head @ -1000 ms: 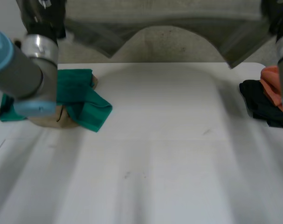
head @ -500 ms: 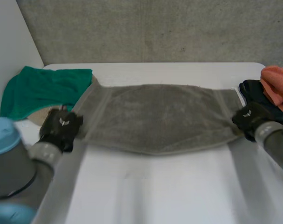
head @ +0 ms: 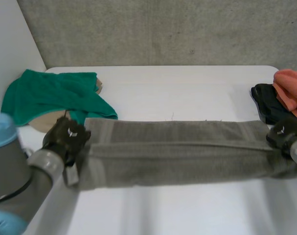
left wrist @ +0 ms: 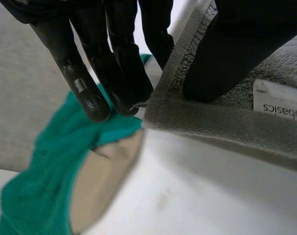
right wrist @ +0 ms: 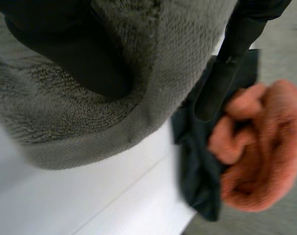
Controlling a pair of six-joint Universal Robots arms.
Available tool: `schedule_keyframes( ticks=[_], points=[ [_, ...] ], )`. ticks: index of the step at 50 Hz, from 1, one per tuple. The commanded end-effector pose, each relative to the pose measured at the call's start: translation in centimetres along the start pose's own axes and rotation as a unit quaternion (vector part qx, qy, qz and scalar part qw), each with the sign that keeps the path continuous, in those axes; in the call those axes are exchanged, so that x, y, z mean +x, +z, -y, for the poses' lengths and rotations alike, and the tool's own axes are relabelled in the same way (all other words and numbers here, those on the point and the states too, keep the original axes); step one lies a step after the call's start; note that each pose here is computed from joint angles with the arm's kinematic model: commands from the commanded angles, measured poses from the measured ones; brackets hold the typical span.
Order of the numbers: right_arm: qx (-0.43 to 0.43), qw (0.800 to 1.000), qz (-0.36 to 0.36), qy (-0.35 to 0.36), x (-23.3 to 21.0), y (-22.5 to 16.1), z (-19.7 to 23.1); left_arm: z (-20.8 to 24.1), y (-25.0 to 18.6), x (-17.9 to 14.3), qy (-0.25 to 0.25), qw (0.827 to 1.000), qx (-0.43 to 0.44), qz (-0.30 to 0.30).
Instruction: Fold the laundry.
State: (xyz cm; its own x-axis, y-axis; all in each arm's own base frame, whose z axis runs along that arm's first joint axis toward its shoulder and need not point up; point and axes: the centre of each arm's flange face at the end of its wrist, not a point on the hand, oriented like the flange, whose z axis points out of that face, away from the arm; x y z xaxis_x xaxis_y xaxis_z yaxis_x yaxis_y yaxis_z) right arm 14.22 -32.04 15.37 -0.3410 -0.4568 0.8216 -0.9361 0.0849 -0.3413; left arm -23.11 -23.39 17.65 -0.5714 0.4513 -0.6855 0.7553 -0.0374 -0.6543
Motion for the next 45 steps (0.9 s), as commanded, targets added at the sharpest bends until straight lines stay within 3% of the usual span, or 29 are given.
schedule_keyframes(
  ticks=[1,11,20,25,31,39,45],
  points=[
    [0.021,0.998,-0.062,-0.004,0.6,3.6,1.3,1.5,5.6,0.5,-0.006,0.999,0.018,0.050],
    [0.057,0.993,-0.104,-0.011,0.4,8.0,2.9,2.5,11.1,2.8,0.003,0.997,0.044,0.060],
    [0.068,0.989,-0.132,-0.009,0.2,9.2,3.3,3.9,12.6,1.9,-0.004,0.993,0.063,0.104],
    [0.074,0.988,-0.131,0.021,0.7,7.6,3.8,5.9,11.5,2.6,-0.005,0.990,0.094,0.104],
    [0.084,0.984,-0.129,0.088,2.3,4.8,4.0,7.4,9.1,1.2,-0.008,0.988,0.109,0.113],
    [0.087,0.975,-0.033,0.204,3.7,-0.1,2.9,7.7,5.3,0.2,-0.014,0.987,0.116,0.106],
    [0.066,0.970,0.018,0.234,2.9,-0.6,-0.2,6.7,2.6,0.7,-0.013,0.989,0.115,0.089]
  ],
)
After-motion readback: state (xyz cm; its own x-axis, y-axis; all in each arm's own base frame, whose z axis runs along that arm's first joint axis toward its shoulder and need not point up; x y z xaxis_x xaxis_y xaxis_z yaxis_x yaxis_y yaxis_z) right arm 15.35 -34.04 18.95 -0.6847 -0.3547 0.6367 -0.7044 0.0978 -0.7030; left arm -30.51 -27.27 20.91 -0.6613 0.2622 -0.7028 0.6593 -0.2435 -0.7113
